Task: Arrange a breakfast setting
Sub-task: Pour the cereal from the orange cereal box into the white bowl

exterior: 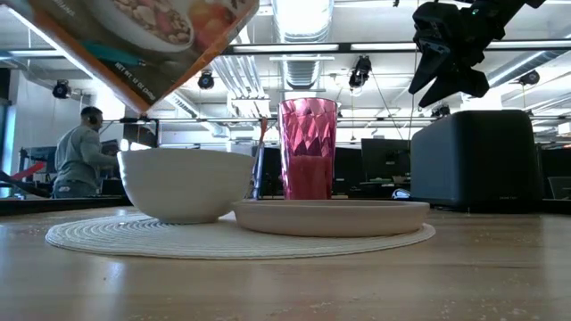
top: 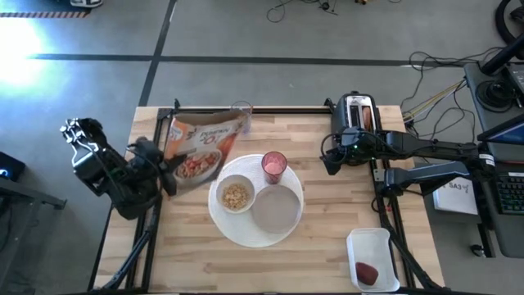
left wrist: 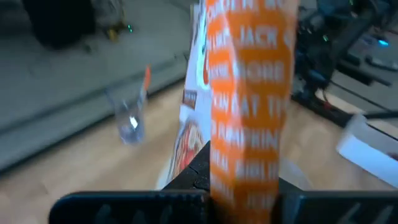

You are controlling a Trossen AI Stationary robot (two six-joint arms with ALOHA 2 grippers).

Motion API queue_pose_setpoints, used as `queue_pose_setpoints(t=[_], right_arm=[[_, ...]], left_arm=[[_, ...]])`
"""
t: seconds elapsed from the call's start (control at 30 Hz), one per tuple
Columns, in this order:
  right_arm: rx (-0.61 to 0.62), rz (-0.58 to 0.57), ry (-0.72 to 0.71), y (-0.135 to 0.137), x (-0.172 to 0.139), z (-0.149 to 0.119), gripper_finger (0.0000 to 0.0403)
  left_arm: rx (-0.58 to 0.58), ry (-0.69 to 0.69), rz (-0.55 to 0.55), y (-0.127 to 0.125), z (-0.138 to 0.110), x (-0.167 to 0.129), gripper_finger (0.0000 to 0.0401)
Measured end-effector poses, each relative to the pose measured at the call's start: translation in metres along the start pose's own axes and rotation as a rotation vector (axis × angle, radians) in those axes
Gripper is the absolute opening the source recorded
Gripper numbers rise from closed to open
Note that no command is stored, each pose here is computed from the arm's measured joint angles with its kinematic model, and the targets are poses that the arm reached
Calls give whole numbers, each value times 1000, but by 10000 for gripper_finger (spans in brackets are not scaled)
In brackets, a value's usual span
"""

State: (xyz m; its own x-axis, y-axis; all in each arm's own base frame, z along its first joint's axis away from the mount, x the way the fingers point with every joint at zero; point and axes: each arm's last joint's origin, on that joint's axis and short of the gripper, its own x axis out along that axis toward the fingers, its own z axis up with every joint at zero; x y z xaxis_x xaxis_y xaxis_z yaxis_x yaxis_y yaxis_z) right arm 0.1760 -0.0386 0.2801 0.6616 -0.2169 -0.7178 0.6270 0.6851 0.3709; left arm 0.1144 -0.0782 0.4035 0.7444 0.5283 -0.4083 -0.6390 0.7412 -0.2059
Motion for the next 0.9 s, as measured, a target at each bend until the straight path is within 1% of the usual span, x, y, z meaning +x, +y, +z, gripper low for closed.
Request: queue_pose_setpoints(t=[0.17, 0.4, 0.5, 0.67, 0.77, 0.9], right_arm=[[0, 0, 0, 0, 0, 0, 176], [0, 0, 0, 0, 0, 0, 176], [0, 0, 0, 0, 0, 0, 176], [0, 0, 0, 0, 0, 0, 176], [0, 0, 0, 0, 0, 0, 176], [0, 0, 0, 0, 0, 0, 176]], left_arm=[[72, -103, 77, 2, 6, 8, 0], [83, -127, 216, 3, 8, 27, 0], [108, -153, 302, 4, 0, 42, 0], [113, -189, 431, 15, -20, 65, 0], [104, -246, 491, 23, -33, 77, 0], [92, -335, 543, 36, -51, 89, 0]])
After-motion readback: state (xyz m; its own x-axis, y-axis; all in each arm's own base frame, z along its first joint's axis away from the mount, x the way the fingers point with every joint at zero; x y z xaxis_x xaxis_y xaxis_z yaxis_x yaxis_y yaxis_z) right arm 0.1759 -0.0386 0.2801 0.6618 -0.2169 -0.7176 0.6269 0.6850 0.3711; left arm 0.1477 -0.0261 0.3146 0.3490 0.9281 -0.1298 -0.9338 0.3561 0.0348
